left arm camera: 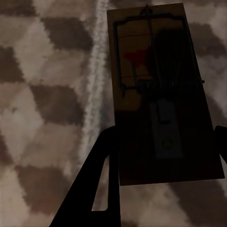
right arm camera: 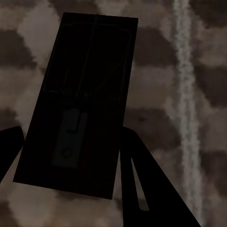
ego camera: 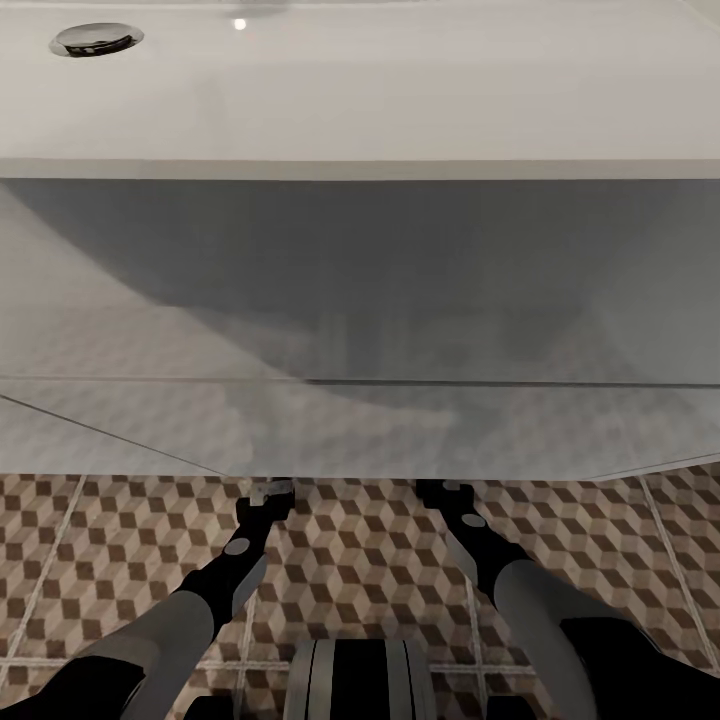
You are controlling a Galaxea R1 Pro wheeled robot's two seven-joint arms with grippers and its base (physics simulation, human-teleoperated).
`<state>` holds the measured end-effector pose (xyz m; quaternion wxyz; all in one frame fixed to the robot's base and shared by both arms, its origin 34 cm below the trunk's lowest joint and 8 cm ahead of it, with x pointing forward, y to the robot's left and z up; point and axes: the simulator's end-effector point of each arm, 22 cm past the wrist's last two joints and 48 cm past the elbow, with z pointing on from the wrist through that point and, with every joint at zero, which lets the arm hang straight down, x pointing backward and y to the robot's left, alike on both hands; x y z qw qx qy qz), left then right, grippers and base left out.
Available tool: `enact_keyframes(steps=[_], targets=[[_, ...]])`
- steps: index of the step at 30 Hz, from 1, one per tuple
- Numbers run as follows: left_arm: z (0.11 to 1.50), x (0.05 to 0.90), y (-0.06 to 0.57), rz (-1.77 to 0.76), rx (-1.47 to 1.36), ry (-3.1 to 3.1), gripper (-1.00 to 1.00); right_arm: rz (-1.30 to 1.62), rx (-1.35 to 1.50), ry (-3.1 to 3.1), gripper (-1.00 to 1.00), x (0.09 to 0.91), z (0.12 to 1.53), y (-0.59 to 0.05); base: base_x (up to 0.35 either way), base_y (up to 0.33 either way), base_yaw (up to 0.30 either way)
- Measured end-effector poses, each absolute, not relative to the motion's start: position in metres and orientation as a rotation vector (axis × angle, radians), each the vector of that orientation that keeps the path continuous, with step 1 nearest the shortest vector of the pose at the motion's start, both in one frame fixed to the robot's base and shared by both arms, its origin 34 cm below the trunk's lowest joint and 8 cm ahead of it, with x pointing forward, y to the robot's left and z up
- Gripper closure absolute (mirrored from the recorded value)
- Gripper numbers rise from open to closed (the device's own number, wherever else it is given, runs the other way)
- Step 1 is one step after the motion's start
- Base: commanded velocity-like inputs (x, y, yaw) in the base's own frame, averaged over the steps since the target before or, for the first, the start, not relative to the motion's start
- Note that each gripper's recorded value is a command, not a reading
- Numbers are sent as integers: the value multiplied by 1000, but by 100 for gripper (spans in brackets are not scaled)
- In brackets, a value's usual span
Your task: Take the four mousetraps from the cabinet in the bathroom and place them on the bathroom floor. Make sure all four end up on the same floor surface, and ensure that at least two of them are either under or directly next to the same bathroom sink.
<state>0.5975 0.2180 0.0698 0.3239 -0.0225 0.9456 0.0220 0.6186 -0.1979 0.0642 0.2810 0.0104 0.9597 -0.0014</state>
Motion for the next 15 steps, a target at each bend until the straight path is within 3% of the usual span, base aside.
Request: enact_keyframes(steps=[15], targets=[[71,599,218,58,-59,2473,100,-4,28,2572,100,619,64,-198,0,0,0]])
